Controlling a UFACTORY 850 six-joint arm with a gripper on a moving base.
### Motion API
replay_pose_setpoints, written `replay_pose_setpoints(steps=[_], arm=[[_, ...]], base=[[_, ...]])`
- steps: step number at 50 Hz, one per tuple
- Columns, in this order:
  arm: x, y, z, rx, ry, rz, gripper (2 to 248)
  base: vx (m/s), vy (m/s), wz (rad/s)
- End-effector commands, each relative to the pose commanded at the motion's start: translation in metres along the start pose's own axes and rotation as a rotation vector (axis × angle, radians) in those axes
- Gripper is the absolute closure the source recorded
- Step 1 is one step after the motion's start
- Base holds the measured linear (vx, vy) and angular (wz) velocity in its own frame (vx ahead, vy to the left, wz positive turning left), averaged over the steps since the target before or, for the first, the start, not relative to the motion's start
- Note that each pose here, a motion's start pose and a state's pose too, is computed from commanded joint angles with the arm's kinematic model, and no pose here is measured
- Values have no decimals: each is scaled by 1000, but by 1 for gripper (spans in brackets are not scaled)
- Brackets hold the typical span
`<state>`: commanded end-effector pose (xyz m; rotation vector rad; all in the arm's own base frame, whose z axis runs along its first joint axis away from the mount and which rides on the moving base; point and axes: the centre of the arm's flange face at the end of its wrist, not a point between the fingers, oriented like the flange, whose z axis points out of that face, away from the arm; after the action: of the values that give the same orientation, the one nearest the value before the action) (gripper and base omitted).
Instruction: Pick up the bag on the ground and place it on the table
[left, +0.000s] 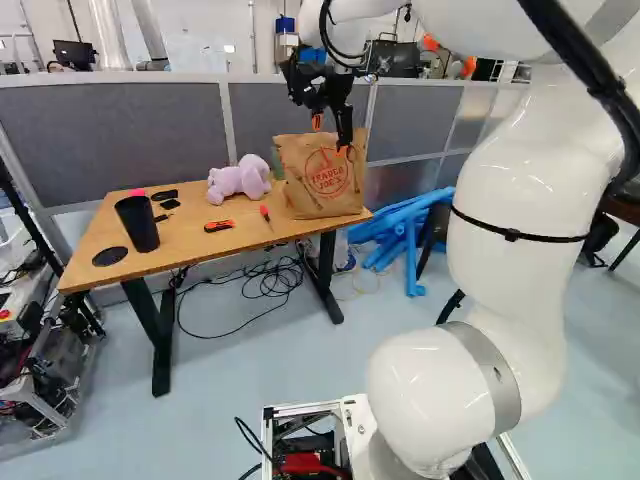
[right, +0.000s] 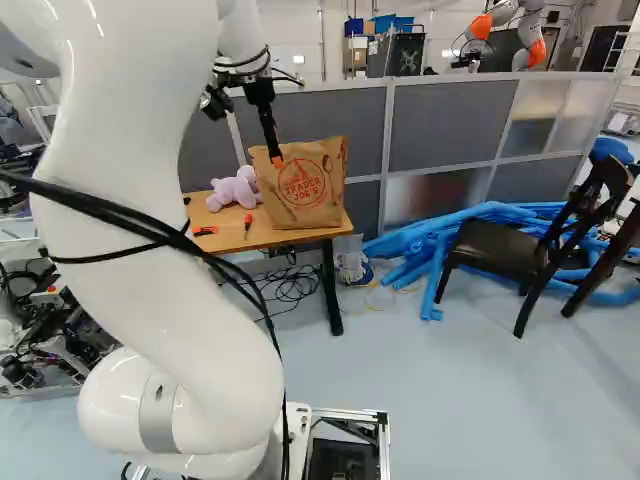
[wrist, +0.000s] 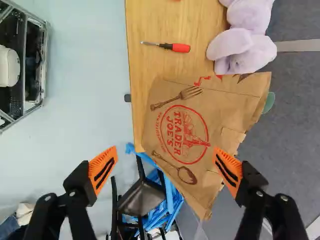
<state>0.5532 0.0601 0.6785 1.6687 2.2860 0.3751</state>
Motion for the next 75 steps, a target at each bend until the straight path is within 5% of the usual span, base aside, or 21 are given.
replay_pose_setpoints(steps=[38, 75], arm=[[-1, -26, 29, -89, -14, 197, 3], [0, -82, 77, -255, -1, 550, 3]], base=[[0, 0, 0], [0, 0, 0]])
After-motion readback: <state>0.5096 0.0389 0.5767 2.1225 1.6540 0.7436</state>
